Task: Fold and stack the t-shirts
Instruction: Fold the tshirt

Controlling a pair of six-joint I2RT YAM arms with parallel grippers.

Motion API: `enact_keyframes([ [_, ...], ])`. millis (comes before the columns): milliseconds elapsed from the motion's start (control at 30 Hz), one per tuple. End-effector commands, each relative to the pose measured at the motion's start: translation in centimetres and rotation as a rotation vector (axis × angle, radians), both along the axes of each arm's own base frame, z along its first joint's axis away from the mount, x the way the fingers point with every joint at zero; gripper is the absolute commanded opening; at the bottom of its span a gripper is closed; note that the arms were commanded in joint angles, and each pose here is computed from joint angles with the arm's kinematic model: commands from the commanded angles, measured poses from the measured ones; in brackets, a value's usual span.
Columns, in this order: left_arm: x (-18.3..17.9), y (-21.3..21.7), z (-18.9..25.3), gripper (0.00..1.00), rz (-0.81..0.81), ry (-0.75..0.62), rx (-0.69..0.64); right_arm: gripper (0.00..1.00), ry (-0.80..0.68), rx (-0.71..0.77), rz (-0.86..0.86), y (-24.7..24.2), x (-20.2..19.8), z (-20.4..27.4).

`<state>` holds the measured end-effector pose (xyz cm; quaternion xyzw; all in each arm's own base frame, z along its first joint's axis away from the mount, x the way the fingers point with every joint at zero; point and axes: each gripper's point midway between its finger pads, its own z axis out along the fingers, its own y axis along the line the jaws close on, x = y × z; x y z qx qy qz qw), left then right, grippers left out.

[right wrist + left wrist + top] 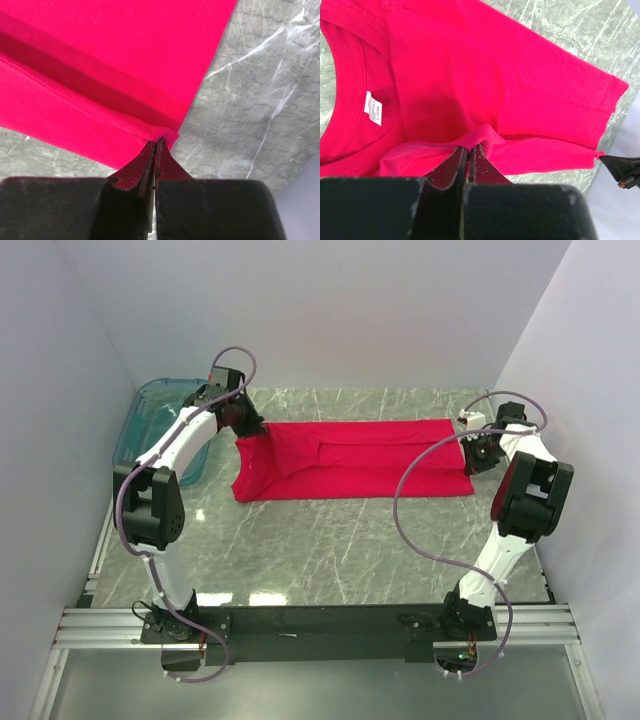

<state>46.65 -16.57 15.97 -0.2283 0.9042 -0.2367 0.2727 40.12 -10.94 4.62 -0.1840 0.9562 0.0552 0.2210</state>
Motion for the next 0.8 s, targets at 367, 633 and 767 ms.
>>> enact_keyframes([
  [367, 1.6, 0.2, 1.3, 0.00, -0.018, -0.042, -0.001, 0.00, -0.049, -0.013, -0.022, -0.5, 2.2, 1.4],
  [633, 1.8, -0.1, 0.4, 0.00, -0.027, -0.023, -0.006, 0.51, -0.176, -0.033, -0.129, -1.1, 3.8, 3.8],
  [767, 2.0, -0.2, 0.2, 0.00, -0.029, -0.022, -0.009, 0.53, -0.246, -0.001, -0.166, -0.5, 3.6, 5.4],
])
